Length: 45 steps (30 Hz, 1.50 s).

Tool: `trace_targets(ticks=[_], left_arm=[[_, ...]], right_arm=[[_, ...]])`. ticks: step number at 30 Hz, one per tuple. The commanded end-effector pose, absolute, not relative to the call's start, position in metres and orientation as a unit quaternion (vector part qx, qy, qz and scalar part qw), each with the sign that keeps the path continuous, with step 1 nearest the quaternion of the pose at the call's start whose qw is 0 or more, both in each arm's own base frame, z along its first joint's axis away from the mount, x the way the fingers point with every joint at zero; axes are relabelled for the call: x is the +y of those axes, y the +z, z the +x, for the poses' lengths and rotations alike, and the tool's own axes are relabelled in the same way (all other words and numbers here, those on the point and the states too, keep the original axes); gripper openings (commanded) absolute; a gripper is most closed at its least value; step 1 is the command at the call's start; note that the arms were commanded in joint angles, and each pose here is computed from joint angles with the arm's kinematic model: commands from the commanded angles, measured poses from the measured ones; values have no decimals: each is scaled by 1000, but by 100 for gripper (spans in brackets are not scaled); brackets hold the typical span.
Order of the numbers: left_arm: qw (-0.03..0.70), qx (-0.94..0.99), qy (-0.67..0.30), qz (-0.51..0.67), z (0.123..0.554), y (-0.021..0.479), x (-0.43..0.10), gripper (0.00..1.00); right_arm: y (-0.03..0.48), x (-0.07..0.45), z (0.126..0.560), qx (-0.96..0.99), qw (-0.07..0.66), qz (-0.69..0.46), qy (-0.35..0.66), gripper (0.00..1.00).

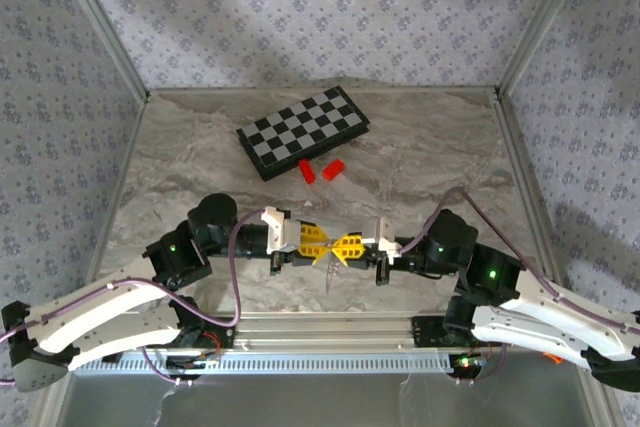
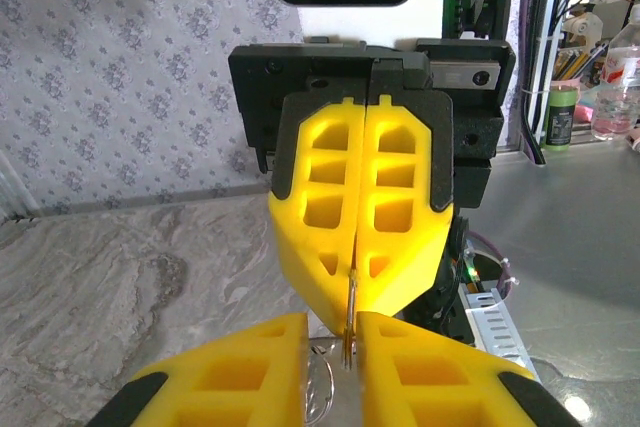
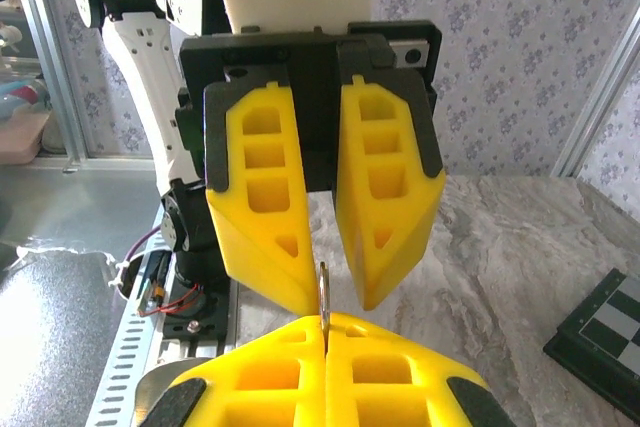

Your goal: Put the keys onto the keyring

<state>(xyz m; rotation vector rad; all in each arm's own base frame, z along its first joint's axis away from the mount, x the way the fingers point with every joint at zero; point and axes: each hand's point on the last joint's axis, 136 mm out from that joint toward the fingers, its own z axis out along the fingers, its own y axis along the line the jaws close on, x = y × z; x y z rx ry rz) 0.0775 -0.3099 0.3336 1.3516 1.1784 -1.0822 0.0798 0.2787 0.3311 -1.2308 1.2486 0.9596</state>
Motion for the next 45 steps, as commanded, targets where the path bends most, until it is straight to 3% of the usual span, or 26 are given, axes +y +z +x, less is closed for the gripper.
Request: trace_targets(ticks=[1,16,20,25,28,34,45], left_arm=[[515,465,-453,560,73,350,-309,20],[523,454,-460,555,68,354,-303,0],[524,456,-458,554,70,353,-304,0],[528,503,-420,540,90,340,-306,0],[524,520,-410,536,96,330,-307,0],[536,538,-399,514,102,322,-297,0],[586,558,-371,456,106,313,-255,0]], right_arm=[[343,279,78,506,556,-507,421,0],[340,282,80,510,554,-505,421,0],[337,283,85,520,557,-500,412,0],[333,278,94,542,561,-484,397,53],[327,272,99,567,554,-468,390,67],[314,255,127,637,535,-406,379,75],[226,243,199,802,414,-253,349,72]])
